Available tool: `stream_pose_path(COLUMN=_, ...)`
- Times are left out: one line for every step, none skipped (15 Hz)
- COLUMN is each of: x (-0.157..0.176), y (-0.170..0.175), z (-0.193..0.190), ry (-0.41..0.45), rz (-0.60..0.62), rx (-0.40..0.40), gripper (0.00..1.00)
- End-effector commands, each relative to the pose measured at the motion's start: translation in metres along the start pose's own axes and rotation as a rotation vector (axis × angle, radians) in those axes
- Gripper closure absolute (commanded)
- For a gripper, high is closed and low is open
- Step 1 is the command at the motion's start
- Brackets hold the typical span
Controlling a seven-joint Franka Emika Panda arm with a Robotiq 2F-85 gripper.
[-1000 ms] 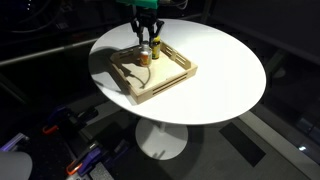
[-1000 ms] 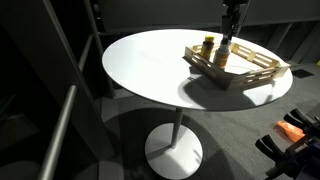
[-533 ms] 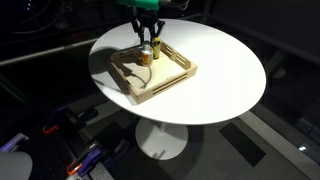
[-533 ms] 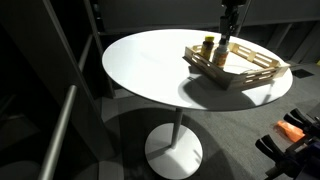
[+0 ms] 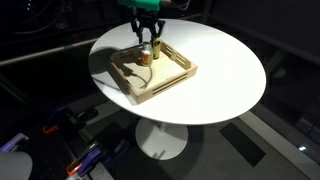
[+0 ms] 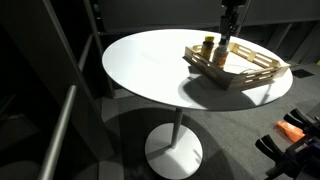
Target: Put the lid on top of the white bottle
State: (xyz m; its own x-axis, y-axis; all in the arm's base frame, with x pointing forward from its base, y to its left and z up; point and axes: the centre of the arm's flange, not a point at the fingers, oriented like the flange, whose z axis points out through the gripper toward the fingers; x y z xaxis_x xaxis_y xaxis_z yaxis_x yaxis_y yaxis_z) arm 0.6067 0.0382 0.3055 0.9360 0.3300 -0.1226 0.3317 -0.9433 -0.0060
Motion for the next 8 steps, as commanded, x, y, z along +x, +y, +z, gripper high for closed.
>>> stream_pose_path(x=-0.004, y=0.002, z=-0.010, ry=-0.005, rz=-0.026, rx=-0.013, gripper=0.10)
stream_pose_path(x=-0.005, y=0.002, z=-0.012, ry=-0.003, rz=-0.023, rx=-0.015, gripper=0.01)
stream_pose_path(x=-0.008, y=0.001, z=-0.017, ry=0.002, rz=-0.018, rx=-0.019, gripper=0.00)
stream_pose_path(x=-0.009, y=0.001, z=-0.019, ry=0.005, rz=-0.016, rx=-0.021, gripper=0.00)
stream_pose_path(x=-0.011, y=0.001, z=-0.023, ry=0.009, rz=-0.009, rx=-0.020, gripper=0.00)
stream_pose_path(x=-0.012, y=0.001, z=-0.026, ry=0.012, rz=-0.003, rx=-0.019, gripper=0.00)
stream_pose_path(x=-0.014, y=0.001, z=-0.029, ry=0.015, rz=0.008, rx=-0.018, gripper=0.00)
stream_pose_path(x=-0.015, y=0.003, z=-0.031, ry=0.018, rz=0.020, rx=-0.017, gripper=0.00)
